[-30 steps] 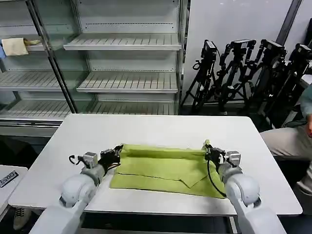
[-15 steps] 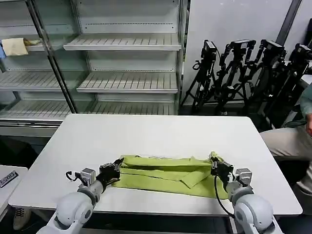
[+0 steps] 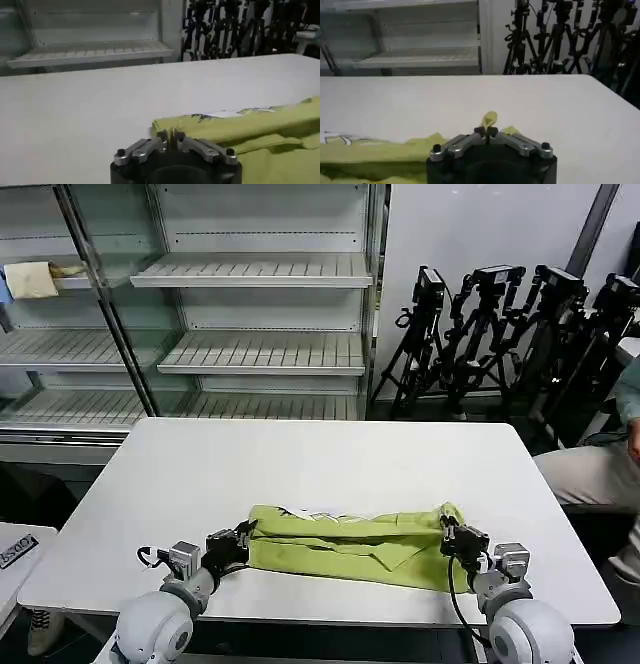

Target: Fold and organize the clothes.

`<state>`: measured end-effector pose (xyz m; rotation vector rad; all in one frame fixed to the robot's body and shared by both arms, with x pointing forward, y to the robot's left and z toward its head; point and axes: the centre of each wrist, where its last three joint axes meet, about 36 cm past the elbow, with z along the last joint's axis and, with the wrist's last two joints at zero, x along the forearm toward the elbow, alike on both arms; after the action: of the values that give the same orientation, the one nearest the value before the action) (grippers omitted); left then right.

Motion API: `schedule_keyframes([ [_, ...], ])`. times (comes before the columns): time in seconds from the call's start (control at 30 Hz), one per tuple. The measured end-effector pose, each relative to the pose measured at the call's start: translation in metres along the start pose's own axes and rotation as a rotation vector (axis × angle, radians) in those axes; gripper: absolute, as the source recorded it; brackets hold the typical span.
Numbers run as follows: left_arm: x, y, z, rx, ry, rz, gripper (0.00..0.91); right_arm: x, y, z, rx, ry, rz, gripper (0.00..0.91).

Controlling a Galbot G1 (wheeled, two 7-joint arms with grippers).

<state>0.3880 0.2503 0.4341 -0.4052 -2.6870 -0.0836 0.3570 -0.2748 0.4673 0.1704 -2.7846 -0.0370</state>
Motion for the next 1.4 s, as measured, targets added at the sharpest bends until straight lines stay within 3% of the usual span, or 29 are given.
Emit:
schedule_keyframes([
  [0.37, 0.001, -0.017, -0.014, 0.049, -0.038, -0.056, 0.907, 0.029, -0.001, -0.006, 0.008, -0.05, -0.016, 0.907],
  [0.57, -0.004, -0.037, -0.006, 0.085, 0.015, -0.118, 0.907, 0.05, -0.001, -0.01, 0.01, -0.076, -0.023, 0.907],
  [0.6, -0.005, -0.039, -0.004, 0.09, 0.025, -0.125, 0.685, 0.053, -0.001, -0.01, 0.011, -0.08, -0.023, 0.907],
  [0.63, -0.007, -0.042, -0.002, 0.094, 0.035, -0.132, 0.01, 0.057, -0.001, -0.011, 0.012, -0.083, -0.022, 0.907],
  [1.0, -0.018, -0.062, 0.002, 0.122, 0.073, -0.156, 0.01, 0.071, -0.001, -0.013, 0.011, -0.094, -0.01, 0.907],
  [1.4, -0.031, -0.056, 0.006, 0.099, 0.085, -0.199, 0.01, 0.073, 0.001, -0.012, 0.01, -0.098, -0.009, 0.907],
])
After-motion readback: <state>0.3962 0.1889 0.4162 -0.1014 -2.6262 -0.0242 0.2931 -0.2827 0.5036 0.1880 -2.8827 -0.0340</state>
